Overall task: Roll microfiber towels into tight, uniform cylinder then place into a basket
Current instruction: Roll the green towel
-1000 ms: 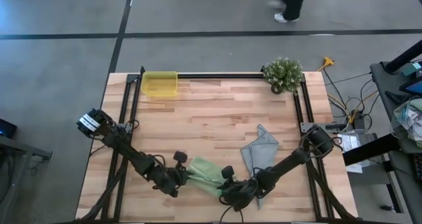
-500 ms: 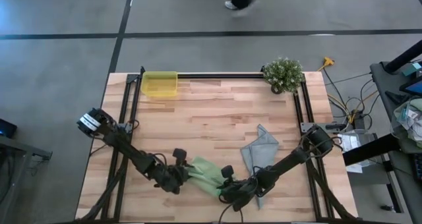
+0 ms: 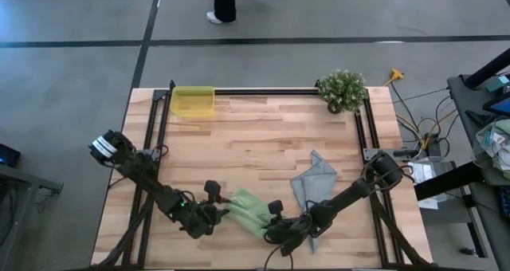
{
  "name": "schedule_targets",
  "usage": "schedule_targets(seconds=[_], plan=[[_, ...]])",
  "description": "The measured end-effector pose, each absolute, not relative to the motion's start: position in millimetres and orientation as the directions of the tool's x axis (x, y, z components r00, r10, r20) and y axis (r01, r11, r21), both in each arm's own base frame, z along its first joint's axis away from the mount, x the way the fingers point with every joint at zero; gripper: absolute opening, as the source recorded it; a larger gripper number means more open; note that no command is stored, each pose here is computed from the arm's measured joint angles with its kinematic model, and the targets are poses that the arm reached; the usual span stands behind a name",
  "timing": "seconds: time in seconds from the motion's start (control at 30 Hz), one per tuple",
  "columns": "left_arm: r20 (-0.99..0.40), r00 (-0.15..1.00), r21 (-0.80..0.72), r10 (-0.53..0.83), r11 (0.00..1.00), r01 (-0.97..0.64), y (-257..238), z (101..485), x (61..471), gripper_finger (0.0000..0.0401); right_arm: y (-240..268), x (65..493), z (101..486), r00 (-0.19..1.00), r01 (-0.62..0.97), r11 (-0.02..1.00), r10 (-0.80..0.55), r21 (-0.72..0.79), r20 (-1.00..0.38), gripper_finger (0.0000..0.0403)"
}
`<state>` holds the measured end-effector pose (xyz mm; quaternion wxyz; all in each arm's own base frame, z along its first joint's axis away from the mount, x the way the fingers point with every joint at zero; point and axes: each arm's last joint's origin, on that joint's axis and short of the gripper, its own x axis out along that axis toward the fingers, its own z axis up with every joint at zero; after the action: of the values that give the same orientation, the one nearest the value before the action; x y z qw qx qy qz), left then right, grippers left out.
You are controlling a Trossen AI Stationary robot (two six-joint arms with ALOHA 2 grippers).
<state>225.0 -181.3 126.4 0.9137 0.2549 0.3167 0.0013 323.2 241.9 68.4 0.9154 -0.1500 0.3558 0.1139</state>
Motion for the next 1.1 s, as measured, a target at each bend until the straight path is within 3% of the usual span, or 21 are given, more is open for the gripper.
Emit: schedule_targets(seconds=[0.57, 0.87, 1.1], plan=[[-0.518, 0.851, 0.523, 0.086, 0.819, 0.235, -225.1, 140.9, 226.9, 0.0148, 222.9, 301.7, 50.8, 0.827, -0.220, 0.967, 0.256, 0.130, -0.501, 0.0022], [-0.371, 0.898, 0.733, 0.236, 0.668, 0.127, -237.1, 164.7, 223.9, 0.0148, 220.9, 299.4, 49.9, 0.833, -0.215, 0.966, 0.257, 0.141, -0.490, 0.0022], [-0.444, 0.884, 0.665, 0.146, 0.715, 0.216, -242.3, 154.6, 225.8, 0.0148, 220.8, 299.3, 49.9, 0.832, -0.220, 0.966, 0.260, 0.138, -0.490, 0.0022]])
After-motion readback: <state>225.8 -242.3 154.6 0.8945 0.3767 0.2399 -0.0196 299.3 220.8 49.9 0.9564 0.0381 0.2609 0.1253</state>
